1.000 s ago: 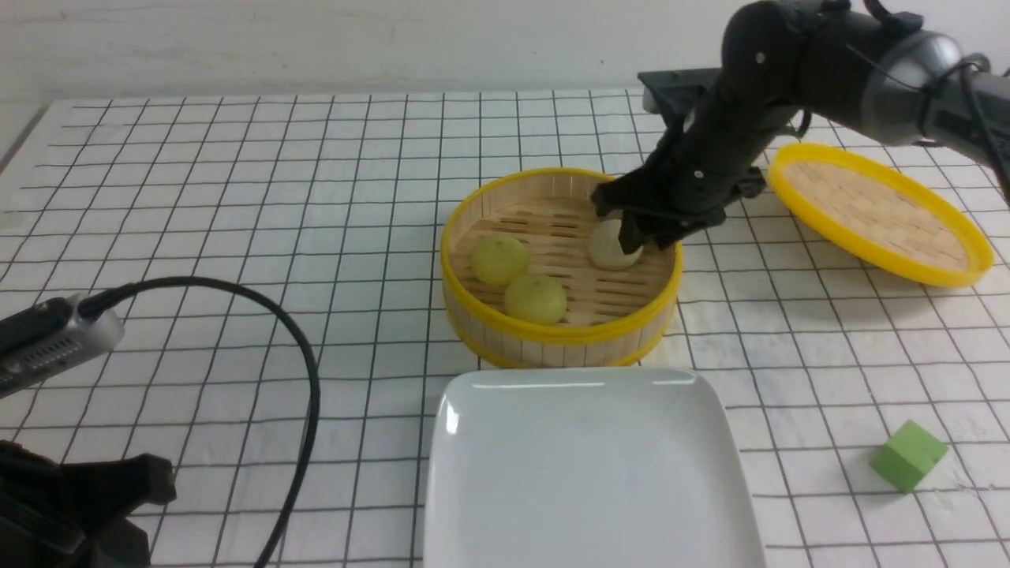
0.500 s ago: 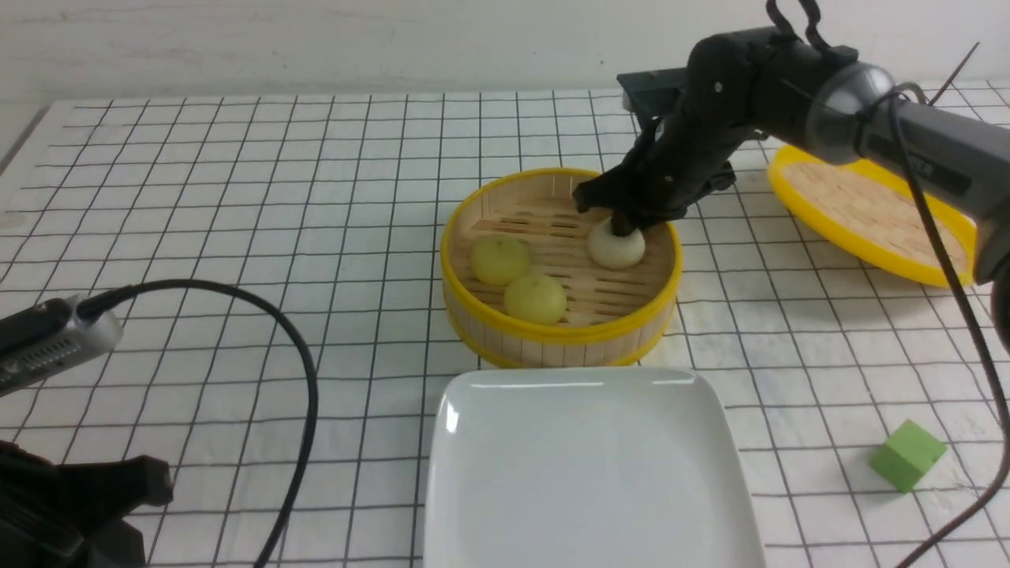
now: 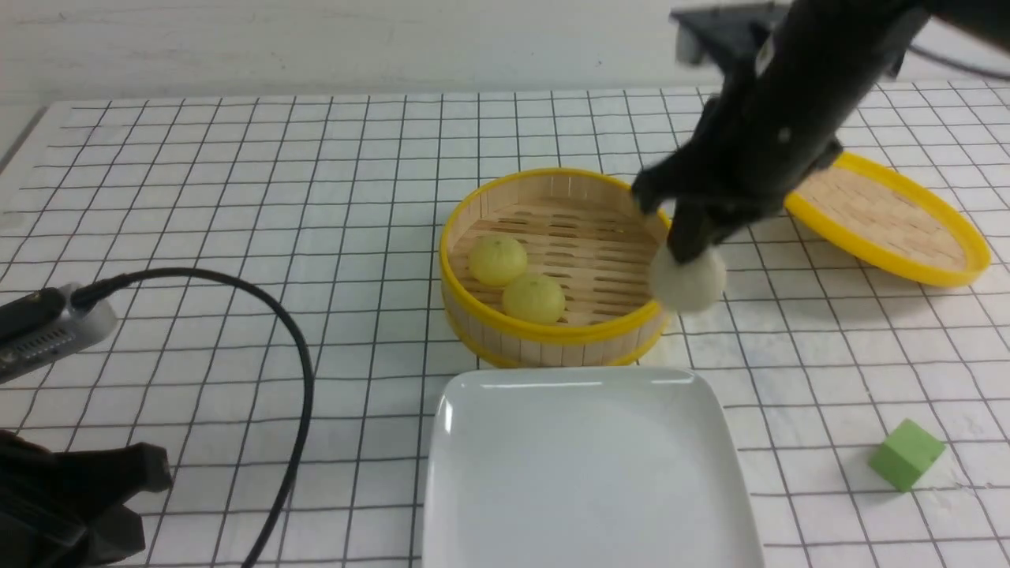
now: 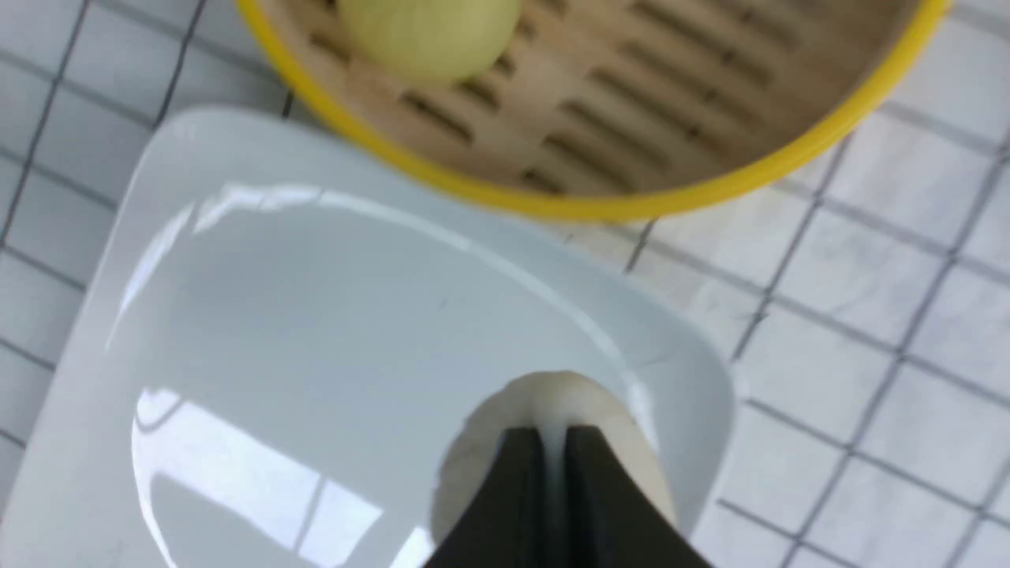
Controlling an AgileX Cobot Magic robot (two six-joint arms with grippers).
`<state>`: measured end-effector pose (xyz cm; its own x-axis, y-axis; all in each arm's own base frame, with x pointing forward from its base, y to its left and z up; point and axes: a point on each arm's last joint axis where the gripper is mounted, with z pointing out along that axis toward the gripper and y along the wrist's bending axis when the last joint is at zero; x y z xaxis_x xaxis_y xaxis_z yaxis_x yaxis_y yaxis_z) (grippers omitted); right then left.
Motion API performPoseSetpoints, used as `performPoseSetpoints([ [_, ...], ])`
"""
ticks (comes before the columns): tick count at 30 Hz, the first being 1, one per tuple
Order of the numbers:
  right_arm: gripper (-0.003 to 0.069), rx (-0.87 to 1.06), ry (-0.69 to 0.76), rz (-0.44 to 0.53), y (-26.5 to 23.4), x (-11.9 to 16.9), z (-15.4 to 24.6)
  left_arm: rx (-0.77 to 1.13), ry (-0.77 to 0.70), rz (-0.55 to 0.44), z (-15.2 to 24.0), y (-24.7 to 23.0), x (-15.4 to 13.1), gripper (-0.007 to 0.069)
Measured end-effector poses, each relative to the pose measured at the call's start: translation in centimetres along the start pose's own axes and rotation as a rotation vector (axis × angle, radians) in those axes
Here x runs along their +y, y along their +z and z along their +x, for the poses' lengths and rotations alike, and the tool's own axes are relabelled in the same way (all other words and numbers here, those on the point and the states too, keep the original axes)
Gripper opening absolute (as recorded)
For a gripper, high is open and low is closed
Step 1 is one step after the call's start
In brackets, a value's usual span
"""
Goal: Put the steamed buns into the plate on the white-black tablecloth.
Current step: 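Move the steamed bun from the bamboo steamer onto the white plate with the right gripper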
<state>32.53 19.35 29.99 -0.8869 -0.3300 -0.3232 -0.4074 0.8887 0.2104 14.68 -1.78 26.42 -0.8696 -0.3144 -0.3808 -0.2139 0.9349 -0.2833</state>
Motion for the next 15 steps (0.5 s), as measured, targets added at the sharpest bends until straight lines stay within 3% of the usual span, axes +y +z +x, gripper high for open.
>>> performPoseSetpoints([
  [4, 0.0027, 0.045, 0.013, -0.004, 4.3, 1.3, 3.3, -0.01, 0.0, 0.002, -0.1, 0.0, 0.0, 0.0062],
  [8, 0.0072, 0.04, 0.059, 0.01, 7.6, 0.8, 5.1, -0.021, 0.0, 0.005, -0.2, 0.0, 0.0, 0.0069],
  [15, 0.0349, 0.114, 0.064, 0.035, 9.1, 0.3, 5.6, -0.029, 0.001, 0.006, -0.3, 0.0, -0.1, 0.0076],
])
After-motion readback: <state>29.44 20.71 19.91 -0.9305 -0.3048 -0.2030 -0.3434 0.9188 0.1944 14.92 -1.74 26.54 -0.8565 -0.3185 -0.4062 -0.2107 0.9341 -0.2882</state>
